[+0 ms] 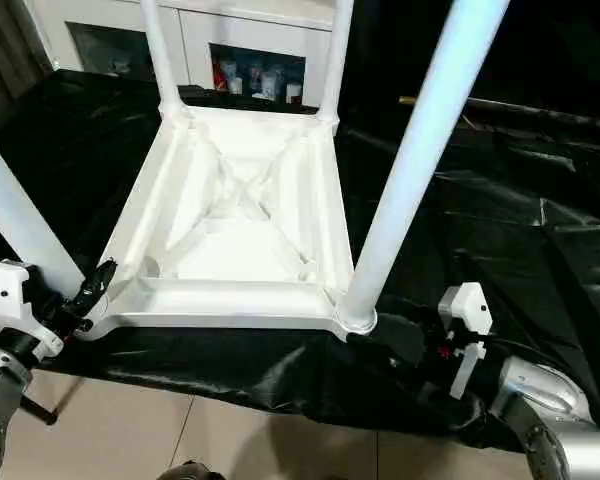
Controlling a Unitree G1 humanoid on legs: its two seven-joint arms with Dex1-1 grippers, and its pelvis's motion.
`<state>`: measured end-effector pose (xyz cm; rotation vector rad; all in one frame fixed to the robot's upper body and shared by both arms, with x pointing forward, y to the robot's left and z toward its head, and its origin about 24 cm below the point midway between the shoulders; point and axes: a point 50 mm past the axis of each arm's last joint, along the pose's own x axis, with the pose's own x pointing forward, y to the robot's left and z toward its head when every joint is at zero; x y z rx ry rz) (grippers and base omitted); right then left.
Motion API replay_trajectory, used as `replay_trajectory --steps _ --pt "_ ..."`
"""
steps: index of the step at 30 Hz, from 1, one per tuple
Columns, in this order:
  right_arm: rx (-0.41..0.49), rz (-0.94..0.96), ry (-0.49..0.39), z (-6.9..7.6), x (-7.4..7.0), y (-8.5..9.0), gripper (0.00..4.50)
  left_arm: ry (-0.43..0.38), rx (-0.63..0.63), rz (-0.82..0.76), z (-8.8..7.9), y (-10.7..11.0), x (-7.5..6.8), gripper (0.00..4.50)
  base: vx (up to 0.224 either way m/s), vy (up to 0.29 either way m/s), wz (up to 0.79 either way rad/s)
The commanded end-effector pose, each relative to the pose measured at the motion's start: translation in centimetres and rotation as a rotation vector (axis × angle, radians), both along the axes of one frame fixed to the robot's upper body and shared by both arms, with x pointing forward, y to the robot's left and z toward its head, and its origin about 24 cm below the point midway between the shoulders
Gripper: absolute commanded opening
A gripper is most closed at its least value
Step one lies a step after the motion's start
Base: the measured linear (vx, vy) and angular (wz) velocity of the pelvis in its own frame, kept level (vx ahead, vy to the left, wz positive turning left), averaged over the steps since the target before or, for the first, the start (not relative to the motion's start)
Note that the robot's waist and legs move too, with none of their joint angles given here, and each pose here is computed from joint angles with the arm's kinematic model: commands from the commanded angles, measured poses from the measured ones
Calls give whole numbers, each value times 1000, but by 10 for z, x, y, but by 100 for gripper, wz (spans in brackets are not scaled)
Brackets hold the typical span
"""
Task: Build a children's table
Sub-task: Flip table
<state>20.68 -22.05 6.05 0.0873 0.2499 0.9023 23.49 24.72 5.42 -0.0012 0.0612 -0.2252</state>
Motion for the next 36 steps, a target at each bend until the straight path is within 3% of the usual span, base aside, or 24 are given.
replay_trajectory --steps 1,7,13,21,23,30,36 --pt "-22 7 -9 3 -2 -5 450 7 5 -44 -3 -7 3 211 0 0 0" --pt "-62 -100 -49 5 6 -17 450 11 17 -56 -6 -6 2 209 0 0 0" --pt "-55 -168 -107 9 16 -16 450 6 16 -61 -5 -5 3 208 0 0 0" --pt "-44 -113 -114 0 35 7 450 5 19 -93 -6 -12 7 208 0 0 0" --pt "-40 -154 -110 -3 44 11 416 4 23 -99 -6 -14 8 208 0 0 0" --pt "-1 -131 -97 -7 45 19 366 1 33 -107 -5 -15 9 208 0 0 0" --pt "40 -126 -95 -9 44 24 295 8 37 -109 -6 -17 9 208 0 0 0"
